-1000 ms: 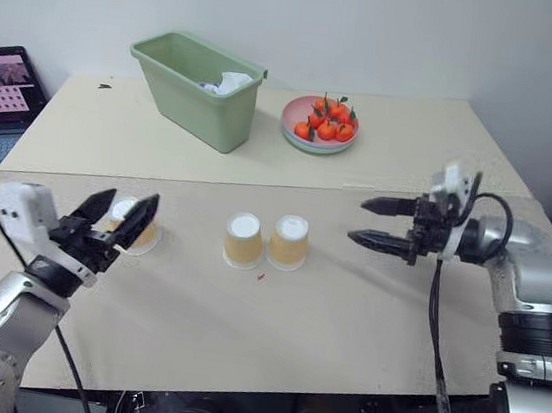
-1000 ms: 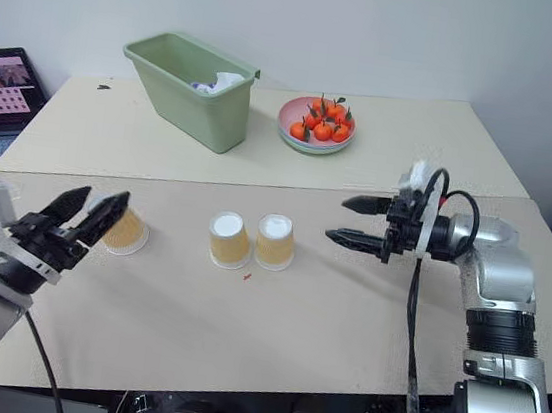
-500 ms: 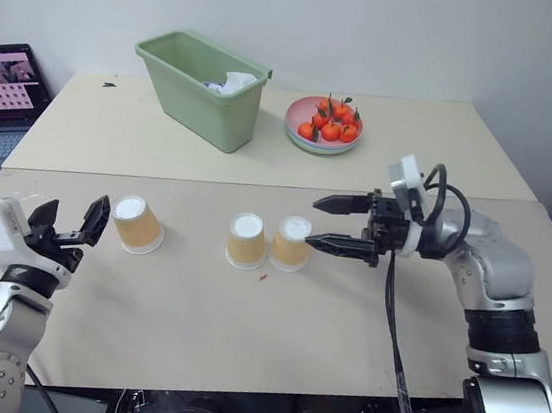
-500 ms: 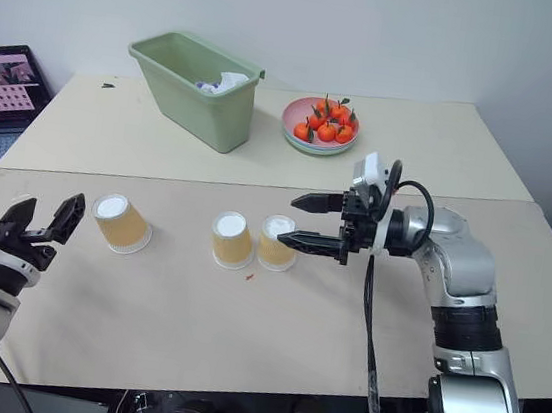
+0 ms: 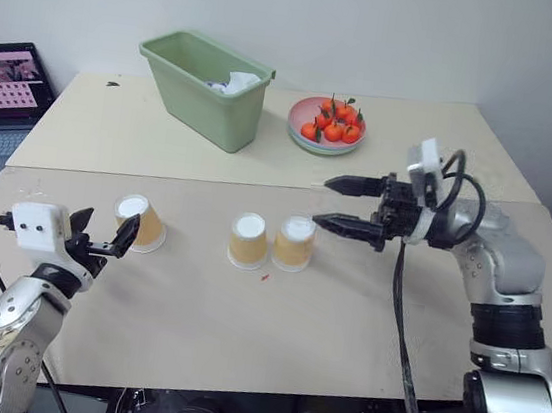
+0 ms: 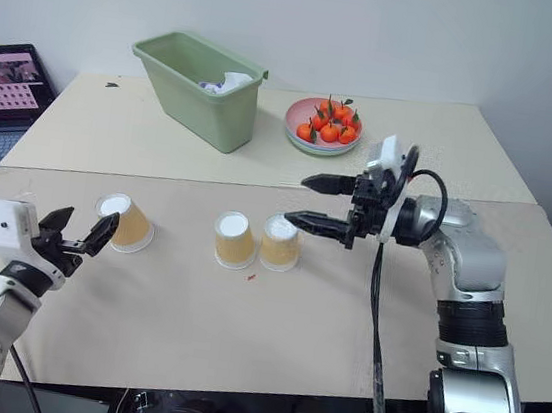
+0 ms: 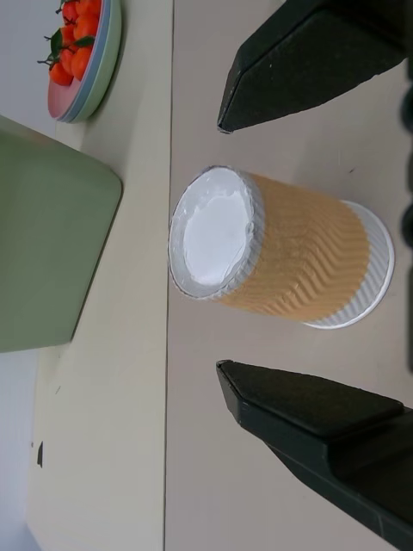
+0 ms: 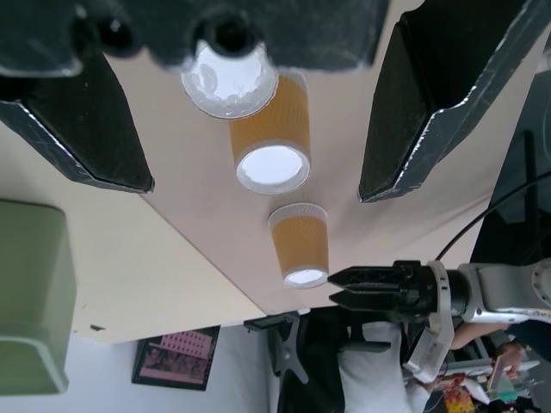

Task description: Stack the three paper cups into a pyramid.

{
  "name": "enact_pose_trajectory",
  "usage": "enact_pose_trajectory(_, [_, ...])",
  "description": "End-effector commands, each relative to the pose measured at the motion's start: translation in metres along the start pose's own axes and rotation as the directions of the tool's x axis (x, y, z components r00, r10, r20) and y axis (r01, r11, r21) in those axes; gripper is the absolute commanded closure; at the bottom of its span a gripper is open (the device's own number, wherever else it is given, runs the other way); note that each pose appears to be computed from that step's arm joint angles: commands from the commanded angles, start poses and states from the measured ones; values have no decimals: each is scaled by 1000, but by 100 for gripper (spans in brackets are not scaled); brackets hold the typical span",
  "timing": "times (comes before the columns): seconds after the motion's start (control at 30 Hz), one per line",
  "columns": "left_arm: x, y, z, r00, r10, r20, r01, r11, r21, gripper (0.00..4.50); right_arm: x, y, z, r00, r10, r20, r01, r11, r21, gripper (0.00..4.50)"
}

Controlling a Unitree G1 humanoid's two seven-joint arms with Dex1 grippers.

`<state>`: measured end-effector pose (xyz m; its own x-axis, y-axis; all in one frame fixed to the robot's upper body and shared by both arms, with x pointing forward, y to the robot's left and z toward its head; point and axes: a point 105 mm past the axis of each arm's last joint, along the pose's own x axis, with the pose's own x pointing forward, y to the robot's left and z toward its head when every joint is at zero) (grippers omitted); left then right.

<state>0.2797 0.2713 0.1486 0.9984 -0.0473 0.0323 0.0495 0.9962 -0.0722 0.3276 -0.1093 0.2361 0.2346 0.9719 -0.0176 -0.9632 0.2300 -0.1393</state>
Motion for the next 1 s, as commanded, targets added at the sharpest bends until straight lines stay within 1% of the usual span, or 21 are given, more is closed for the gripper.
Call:
enact_pose_trajectory(0.03, [7,2,7,999,5,35,-6,1000,24,0,-5,2,17,999,-18,51,21,999,-48,5])
enact_pose_trajectory(0.3, [29,-12,2,997,-74,22,73,997,25,0,-11,5,20,995,-61,74,64,997,-45,5])
enact_pose_trajectory(0.47, [49,-12,1,996,-81,24,80,997,21,0,-13,6,19,993,-85,77,89,995,-45,5])
enact_pose_trajectory(0.53, [55,-12,3,995,-88,37,88,996,3,50,-14,6,19,992,-95,77,99,994,-45,0])
enact_pose_trajectory(0.57, [57,-14,3,995,-95,38,95,996,1,65,-14,6,19,992,-100,77,104,994,-45,0])
enact_pose_trajectory(0.6, [59,-15,3,994,-100,35,100,995,9,93,-15,5,19,992,-105,76,109,993,-46,0])
enact_pose_trajectory(0.63, [61,-16,3,994,-104,30,103,995,12,135,-16,5,19,991,-110,75,113,992,-47,0])
enact_pose_trajectory(0.67, [63,-19,3,993,-115,24,115,993,14,165,-17,5,19,991,-114,74,118,992,-47,0])
enact_pose_trajectory(0.7, [65,-21,4,992,-127,26,127,992,20,165,-18,4,20,990,-121,74,124,991,-46,0])
enact_pose_trajectory(0.77, [69,-28,10,986,-161,35,160,987,24,165,-20,3,20,989,-129,75,133,990,-44,0])
enact_pose_trajectory(0.87, [81,-50,28,963,-263,61,261,965,37,165,-19,3,18,989,-132,65,135,990,-46,0])
enact_pose_trajectory(0.93, [88,-77,52,916,-389,100,385,921,61,165,-17,3,17,990,-129,60,132,990,-47,0])
enact_pose_trajectory(1.0, [93,-95,73,876,-465,130,461,885,61,165,-16,3,16,990,-130,59,133,990,-47,0])
